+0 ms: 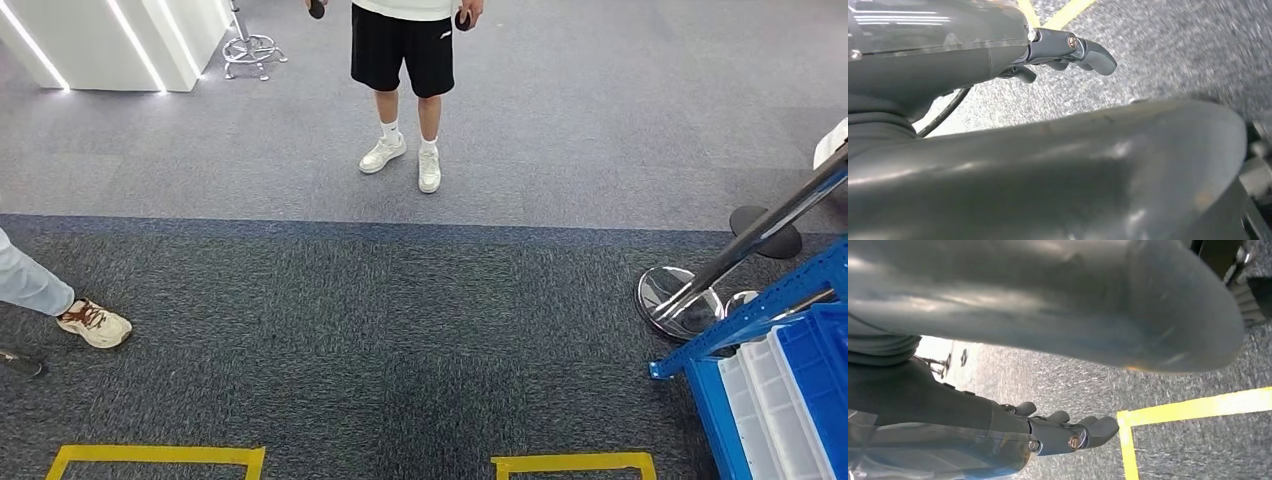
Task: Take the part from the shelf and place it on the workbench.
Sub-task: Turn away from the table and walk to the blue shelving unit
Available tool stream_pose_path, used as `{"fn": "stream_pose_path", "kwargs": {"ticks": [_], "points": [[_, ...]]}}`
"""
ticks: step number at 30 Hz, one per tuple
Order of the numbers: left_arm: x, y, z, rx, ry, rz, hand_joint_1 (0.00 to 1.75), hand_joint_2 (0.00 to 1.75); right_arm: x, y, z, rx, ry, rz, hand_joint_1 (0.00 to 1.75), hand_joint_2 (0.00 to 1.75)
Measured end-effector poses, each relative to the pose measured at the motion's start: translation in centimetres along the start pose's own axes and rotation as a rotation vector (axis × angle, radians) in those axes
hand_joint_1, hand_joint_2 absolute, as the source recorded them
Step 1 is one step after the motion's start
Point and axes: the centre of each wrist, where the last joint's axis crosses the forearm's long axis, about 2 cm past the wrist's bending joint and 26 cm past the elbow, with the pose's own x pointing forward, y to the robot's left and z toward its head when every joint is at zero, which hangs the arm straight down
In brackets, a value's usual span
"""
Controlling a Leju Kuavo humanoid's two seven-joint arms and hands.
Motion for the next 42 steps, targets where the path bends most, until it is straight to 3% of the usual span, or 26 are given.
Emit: {"fn": "stream_pose_path", "kwargs": {"ticks": [42], "points": [[0.0,-0.05,0.01,0.009,0.014,0.002,0.0,0.0,0.47,0.45,0.15,0.022,-0.005,0.024,0.0,0.0]]}}
